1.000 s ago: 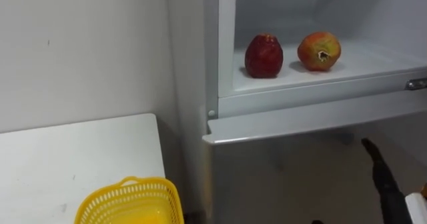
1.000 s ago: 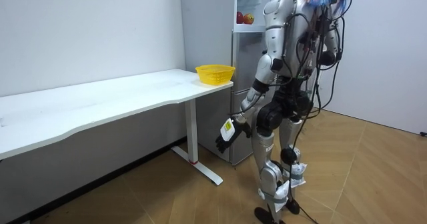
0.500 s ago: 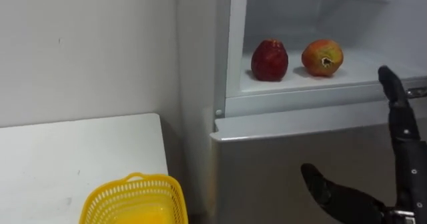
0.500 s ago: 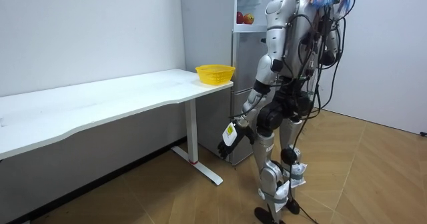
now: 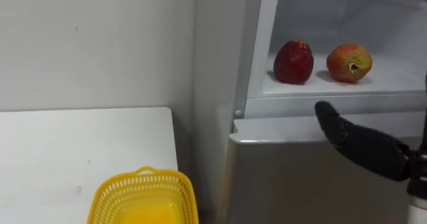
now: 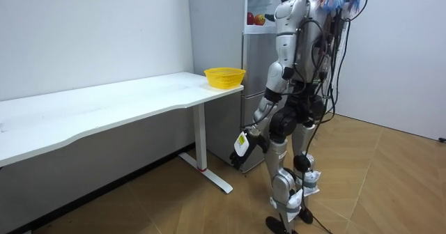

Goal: Retrieve from the upper fridge

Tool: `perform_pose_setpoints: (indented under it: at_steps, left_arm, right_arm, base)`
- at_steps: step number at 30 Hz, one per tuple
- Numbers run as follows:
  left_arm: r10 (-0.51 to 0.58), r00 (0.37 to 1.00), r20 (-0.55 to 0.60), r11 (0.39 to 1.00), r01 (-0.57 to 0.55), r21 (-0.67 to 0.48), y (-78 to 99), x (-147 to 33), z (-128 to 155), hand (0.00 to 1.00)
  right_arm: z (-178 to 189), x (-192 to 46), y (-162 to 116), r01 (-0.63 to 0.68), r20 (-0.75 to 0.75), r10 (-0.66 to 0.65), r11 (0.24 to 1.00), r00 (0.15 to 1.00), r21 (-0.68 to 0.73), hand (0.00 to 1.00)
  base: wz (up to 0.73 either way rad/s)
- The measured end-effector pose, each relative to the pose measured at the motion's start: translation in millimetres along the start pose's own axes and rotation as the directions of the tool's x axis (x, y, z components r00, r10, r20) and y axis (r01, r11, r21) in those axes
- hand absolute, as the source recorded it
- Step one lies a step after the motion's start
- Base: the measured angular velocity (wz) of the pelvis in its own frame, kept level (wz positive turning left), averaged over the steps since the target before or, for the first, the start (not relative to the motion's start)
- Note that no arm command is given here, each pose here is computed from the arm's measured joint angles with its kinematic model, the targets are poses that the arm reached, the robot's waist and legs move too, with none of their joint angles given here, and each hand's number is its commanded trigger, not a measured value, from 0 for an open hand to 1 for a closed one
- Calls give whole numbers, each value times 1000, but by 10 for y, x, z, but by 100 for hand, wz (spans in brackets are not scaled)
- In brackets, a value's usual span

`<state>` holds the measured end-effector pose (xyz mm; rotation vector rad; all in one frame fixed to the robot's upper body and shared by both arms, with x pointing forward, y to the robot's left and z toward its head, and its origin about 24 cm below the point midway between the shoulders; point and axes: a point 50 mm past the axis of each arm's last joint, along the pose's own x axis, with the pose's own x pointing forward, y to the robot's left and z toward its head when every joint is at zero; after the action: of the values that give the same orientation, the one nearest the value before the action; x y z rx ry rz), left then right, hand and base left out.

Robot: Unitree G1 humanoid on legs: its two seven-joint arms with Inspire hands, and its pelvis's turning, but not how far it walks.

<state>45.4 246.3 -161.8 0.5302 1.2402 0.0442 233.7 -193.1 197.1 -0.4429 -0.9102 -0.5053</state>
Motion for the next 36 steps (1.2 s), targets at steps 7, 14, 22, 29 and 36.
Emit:
perform_pose_setpoints:
  at_steps: [7,14,22,29,36]
  left_arm:
    - [-20,999,-36,1000,21,13,-4,-3,-54,0]
    - [-34,998,-49,999,35,21,51,7,-50,0]
    - [-39,998,-46,998,42,54,78,19,2,0]
    - [-38,998,-43,996,42,79,100,26,36,0]
    - [-32,999,-20,994,34,99,123,28,82,0]
  right_arm:
    - [-35,304,41,51,48,-51,999,998,11,0]
    - [-222,392,46,22,-9,-22,999,1000,-46,0]
    - [-385,501,156,-7,-90,3,999,996,-47,0]
    - [-499,547,267,-72,-176,73,997,982,14,0]
    - [-638,530,243,-118,-225,113,993,968,-12,0]
  base:
    - [4]
    - [14]
    - [6]
    - [0]
    - [0]
